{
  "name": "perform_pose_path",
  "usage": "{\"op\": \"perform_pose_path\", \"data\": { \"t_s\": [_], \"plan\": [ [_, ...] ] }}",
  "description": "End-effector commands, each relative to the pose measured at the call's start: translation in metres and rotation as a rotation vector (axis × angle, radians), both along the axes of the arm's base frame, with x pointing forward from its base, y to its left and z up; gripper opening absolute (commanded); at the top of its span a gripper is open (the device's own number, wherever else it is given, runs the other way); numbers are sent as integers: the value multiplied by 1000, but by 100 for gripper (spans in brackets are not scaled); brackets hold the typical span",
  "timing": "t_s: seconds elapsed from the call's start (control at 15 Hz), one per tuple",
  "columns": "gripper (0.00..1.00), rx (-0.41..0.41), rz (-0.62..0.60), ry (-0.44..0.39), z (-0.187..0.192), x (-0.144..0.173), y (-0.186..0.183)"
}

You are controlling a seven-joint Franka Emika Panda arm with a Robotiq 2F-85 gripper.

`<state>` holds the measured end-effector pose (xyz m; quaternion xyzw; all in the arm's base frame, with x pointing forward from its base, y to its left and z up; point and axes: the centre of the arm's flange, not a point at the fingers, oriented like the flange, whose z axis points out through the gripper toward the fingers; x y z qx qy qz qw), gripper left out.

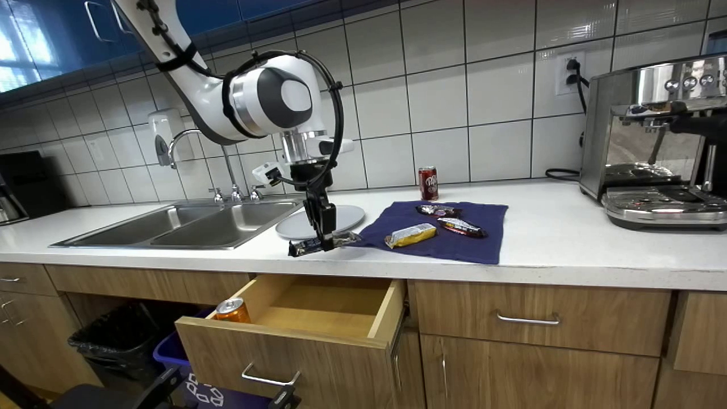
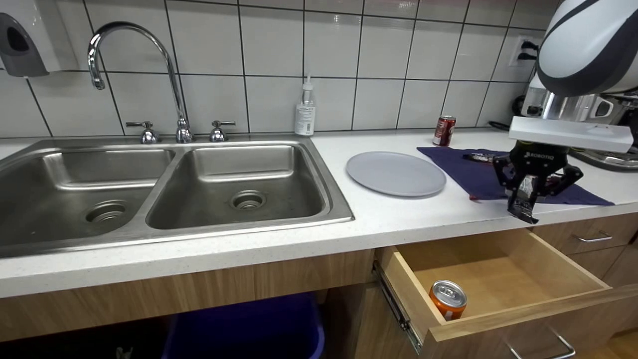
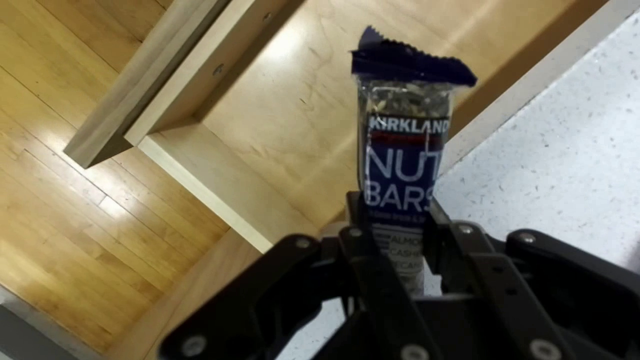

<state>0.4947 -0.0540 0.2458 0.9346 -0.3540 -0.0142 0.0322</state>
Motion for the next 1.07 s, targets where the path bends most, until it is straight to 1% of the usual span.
{"op": "perform_pose_path", "data": {
  "t_s": [0.0, 0.2, 0.6, 1.0],
  "plan": [
    [7, -1, -16, -28, 3, -25, 7],
    [7, 6, -52, -37, -7, -35, 10],
    [7, 12, -161, -39, -32, -60, 13],
    [7, 10, -232, -15, -51, -70, 12]
  ]
}}
